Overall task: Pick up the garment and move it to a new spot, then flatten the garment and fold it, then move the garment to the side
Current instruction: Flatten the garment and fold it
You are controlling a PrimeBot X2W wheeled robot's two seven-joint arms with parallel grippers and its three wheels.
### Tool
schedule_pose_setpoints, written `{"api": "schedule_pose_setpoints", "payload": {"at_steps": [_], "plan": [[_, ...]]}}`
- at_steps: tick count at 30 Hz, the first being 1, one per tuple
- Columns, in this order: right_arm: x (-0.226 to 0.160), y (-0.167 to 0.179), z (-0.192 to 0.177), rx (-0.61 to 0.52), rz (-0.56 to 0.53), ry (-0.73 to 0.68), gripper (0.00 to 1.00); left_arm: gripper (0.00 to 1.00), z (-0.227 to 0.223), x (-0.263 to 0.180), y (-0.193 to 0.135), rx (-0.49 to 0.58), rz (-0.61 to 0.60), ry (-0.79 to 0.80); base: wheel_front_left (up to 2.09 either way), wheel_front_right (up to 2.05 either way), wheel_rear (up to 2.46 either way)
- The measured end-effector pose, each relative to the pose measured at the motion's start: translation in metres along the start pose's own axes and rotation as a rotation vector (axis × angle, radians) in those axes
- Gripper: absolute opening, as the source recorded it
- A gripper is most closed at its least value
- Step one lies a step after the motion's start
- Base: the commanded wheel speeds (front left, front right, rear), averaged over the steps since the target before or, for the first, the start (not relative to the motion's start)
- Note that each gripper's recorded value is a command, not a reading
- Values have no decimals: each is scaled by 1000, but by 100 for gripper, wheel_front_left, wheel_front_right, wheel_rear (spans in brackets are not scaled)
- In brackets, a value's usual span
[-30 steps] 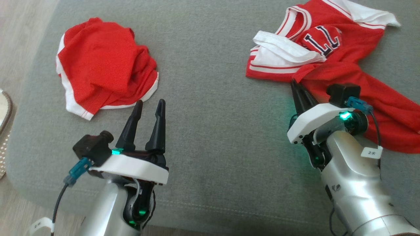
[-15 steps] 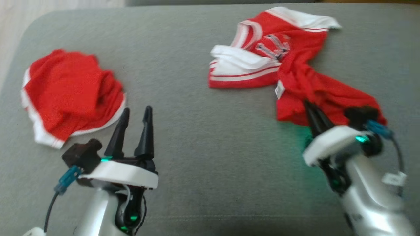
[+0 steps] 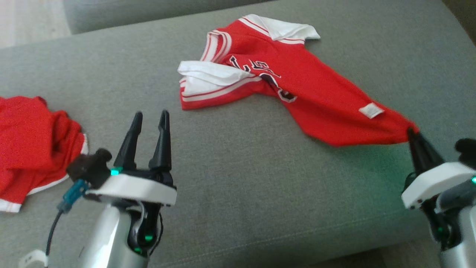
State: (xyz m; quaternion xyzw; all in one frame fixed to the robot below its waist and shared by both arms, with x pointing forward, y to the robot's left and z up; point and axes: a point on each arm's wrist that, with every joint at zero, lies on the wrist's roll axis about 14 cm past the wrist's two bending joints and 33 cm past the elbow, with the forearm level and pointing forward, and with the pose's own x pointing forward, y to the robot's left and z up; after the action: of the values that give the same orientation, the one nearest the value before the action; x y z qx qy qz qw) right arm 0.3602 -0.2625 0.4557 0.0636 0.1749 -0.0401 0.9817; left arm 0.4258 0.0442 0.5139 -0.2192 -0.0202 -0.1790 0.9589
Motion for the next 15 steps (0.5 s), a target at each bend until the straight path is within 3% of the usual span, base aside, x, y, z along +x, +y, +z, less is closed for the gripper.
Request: {"api": "schedule_pose_setpoints", "payload": {"at_steps": [8, 15], "plan": [[15, -29, 40, -97, -90, -79, 0, 100, -10, 17, -7, -16, -41, 17, 0, 0, 0], [29, -23, 59, -115, -75, -114, 0, 100, -15, 12, 3, -14, -16, 37, 0, 0, 0]]}}
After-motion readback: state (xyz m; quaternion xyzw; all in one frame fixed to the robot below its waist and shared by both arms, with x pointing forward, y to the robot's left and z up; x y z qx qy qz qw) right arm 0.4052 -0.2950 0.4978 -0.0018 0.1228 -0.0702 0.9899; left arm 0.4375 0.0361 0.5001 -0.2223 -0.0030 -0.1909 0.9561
